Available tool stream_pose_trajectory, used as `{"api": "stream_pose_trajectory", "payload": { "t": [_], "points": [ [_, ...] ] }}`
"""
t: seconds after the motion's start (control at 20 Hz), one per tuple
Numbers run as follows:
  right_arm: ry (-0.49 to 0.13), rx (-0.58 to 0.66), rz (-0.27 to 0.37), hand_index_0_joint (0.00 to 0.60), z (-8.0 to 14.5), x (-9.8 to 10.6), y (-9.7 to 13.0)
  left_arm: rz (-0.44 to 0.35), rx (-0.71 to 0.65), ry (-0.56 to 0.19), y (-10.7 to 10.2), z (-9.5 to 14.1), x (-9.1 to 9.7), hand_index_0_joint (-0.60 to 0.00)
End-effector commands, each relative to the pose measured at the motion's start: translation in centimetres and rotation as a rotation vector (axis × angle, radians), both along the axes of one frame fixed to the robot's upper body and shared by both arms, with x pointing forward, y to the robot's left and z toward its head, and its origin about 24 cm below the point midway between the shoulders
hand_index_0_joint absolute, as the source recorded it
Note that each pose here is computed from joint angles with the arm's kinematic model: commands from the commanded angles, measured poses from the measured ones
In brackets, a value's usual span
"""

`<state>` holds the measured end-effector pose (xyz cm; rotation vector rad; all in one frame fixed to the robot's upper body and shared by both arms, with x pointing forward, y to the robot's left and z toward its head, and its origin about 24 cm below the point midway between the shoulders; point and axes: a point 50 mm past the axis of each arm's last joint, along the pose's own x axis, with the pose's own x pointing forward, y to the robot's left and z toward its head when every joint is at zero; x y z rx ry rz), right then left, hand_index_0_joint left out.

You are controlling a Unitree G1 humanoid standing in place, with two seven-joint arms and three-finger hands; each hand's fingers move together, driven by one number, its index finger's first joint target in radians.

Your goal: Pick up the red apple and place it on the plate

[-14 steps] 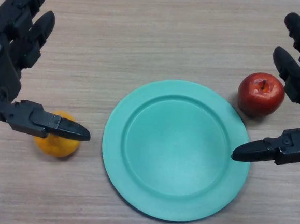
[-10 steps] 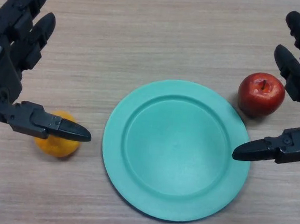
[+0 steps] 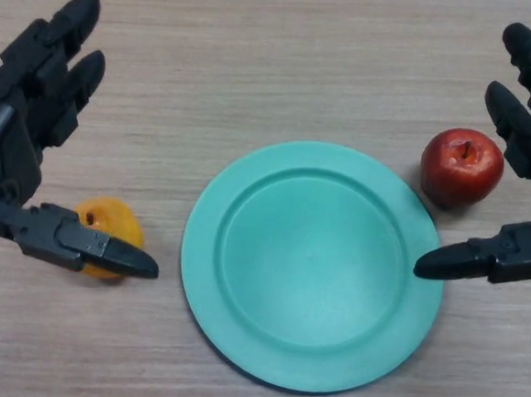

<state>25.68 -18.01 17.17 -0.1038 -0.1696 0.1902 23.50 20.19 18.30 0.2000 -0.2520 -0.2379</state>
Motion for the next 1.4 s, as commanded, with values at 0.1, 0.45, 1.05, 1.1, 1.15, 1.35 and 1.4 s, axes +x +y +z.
{"api": "stream_pose_trajectory", "payload": {
  "t": [0.1, 0.45, 1.05, 1.1, 1.15, 1.35, 1.4],
  "points": [
    [-0.281, -0.035, -0.066, 0.000, 4.4, 0.8, -2.7, 0.024, 0.054, -0.194, 0.7, 3.4, -1.0, 0.000],
    [-0.218, -0.169, -0.184, 0.000, 1.7, 7.3, -5.7, 0.031, 0.019, -0.225, 0.9, 4.2, -0.9, 0.000],
    [0.107, 0.047, -0.297, 0.544, -4.2, 11.9, -6.2, 0.032, 0.014, -0.192, 1.8, 4.2, -2.2, 0.000],
    [0.138, 0.056, -0.301, 0.600, -4.6, 12.2, -6.0, 0.038, 0.014, -0.191, 2.1, 4.2, -2.3, 0.000],
    [0.150, 0.033, -0.305, 0.600, -4.9, 12.5, -5.8, 0.047, 0.015, -0.195, 2.4, 4.1, -2.3, 0.000],
    [0.154, 0.046, -0.316, 0.600, -4.7, 12.9, -5.7, 0.092, 0.007, -0.204, 2.7, 3.7, -2.3, 0.000],
    [0.144, 0.061, -0.321, 0.600, -4.4, 12.9, -5.7, 0.095, 0.004, -0.203, 2.7, 3.7, -2.3, 0.000]
  ]
}}
